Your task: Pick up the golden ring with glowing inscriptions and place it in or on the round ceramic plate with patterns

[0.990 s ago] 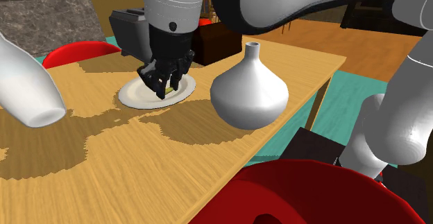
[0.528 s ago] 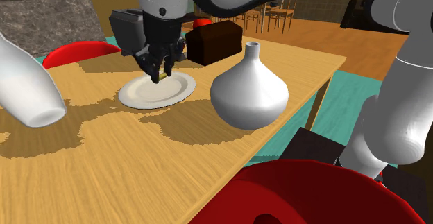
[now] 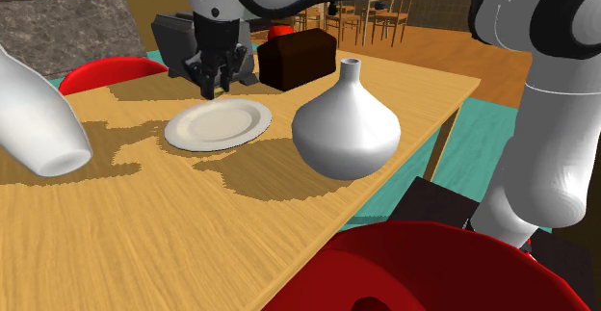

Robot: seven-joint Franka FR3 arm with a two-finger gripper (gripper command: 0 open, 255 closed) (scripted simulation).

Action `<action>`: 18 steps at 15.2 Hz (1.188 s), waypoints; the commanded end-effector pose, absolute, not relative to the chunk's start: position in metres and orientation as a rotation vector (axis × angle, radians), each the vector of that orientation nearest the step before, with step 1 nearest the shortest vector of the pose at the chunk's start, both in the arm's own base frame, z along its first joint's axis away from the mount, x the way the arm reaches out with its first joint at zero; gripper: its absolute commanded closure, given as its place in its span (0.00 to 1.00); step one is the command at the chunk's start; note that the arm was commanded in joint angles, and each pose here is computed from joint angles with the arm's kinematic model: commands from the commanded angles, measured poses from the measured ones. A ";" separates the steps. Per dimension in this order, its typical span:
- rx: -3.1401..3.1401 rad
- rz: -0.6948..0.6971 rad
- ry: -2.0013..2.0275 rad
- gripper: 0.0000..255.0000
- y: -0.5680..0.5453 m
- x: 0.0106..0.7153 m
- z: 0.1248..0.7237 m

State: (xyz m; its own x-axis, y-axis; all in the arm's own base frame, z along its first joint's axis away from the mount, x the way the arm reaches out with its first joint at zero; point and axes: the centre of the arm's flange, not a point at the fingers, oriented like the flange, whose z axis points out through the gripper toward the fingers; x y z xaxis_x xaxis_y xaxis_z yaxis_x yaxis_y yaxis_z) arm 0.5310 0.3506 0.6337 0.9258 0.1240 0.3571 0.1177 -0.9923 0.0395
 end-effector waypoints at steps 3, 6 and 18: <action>3.066 0.571 0.194 1.00 0.350 0.534 0.613; 3.066 0.571 0.194 1.00 0.350 0.534 0.598; 3.066 0.571 0.194 1.00 0.350 0.534 0.563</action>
